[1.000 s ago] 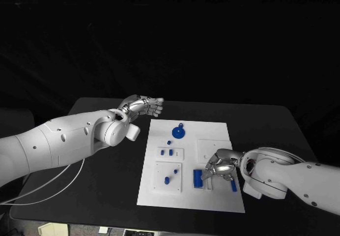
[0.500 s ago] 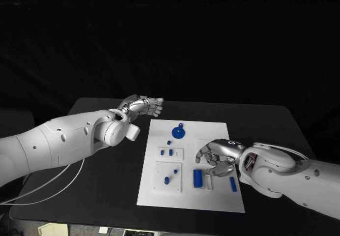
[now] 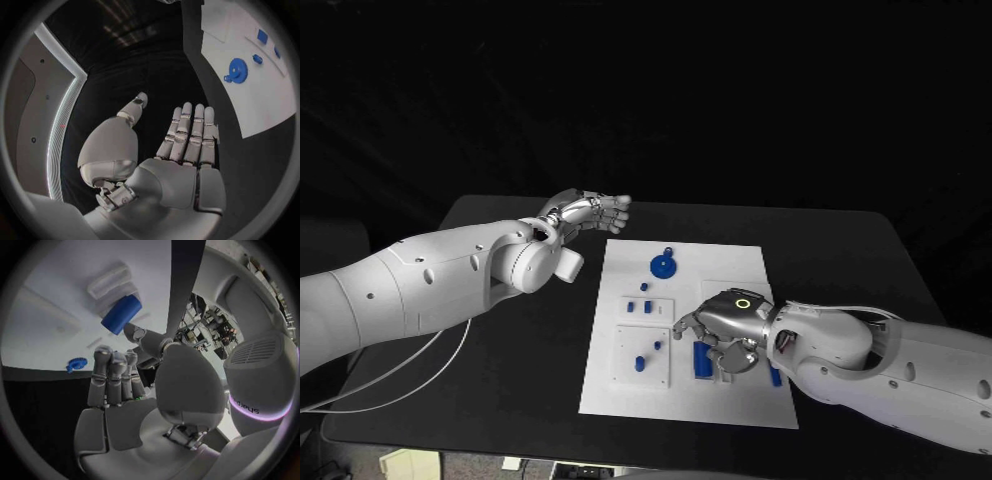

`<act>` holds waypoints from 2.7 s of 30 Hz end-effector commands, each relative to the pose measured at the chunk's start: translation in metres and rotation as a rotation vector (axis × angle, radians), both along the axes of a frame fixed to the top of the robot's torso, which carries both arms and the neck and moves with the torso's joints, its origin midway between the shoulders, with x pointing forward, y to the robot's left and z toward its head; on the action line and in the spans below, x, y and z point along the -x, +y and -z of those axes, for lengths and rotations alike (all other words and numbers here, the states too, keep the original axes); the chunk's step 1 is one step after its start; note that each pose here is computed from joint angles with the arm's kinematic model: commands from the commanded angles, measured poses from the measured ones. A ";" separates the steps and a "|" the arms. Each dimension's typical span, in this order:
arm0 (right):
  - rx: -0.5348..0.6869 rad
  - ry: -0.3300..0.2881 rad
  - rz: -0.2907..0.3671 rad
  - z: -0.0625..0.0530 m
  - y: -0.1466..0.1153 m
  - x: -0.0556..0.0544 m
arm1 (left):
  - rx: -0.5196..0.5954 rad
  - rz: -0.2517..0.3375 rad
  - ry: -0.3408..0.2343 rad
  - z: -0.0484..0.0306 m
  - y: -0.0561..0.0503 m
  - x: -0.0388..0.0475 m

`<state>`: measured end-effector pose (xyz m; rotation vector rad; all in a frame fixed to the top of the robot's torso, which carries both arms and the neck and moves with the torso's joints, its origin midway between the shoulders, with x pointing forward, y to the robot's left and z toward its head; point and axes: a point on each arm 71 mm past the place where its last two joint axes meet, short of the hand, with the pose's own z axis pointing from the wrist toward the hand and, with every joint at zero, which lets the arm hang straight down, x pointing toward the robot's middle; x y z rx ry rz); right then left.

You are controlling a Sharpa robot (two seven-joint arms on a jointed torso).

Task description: Assemble the parts on the task board

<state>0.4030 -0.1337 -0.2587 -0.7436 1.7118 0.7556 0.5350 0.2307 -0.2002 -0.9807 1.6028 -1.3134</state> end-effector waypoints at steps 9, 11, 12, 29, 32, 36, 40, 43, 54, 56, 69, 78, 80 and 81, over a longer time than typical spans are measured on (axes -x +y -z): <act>0.152 -0.058 -0.046 0.009 -0.002 0.002 | 0.006 0.018 -0.007 -0.0009 -0.002 0.0005; 0.167 -0.058 -0.047 0.010 -0.002 0.002 | 0.006 0.019 -0.007 -0.0009 -0.002 0.0005; 0.172 -0.056 -0.048 0.010 -0.002 0.002 | 0.006 0.019 -0.006 -0.0008 -0.002 0.0004; 0.187 -0.051 -0.055 0.021 0.001 0.004 | 0.005 0.020 -0.003 -0.0004 -0.002 0.0008; 0.189 -0.069 -0.053 0.021 0.001 0.003 | 0.005 0.021 -0.002 -0.0004 -0.003 0.0008; 0.196 -0.080 -0.051 0.021 0.002 0.002 | 0.005 0.022 -0.001 -0.0003 -0.002 0.0008; 0.203 -0.084 -0.046 0.024 0.002 0.001 | 0.005 0.021 0.000 -0.0003 -0.002 0.0008; 0.209 -0.104 -0.042 0.027 0.001 0.001 | 0.005 0.022 0.001 -0.0002 -0.002 0.0009; 0.211 -0.132 -0.040 0.031 0.004 0.003 | 0.004 0.023 0.003 0.0000 -0.002 0.0008; 0.209 -0.136 -0.041 0.031 0.005 0.003 | 0.004 0.023 0.003 0.0000 -0.002 0.0008; 0.248 -0.144 -0.034 0.040 0.003 0.001 | 0.002 0.025 0.006 0.0003 -0.002 0.0007; 0.207 -0.123 -0.049 0.039 0.003 0.002 | 0.001 0.025 0.006 0.0003 -0.002 0.0007; 0.171 -0.118 -0.056 0.038 0.002 0.002 | -0.001 0.025 0.006 0.0004 -0.002 0.0006; 0.161 -0.116 -0.058 0.037 0.002 0.003 | -0.001 0.025 0.007 0.0004 -0.001 0.0007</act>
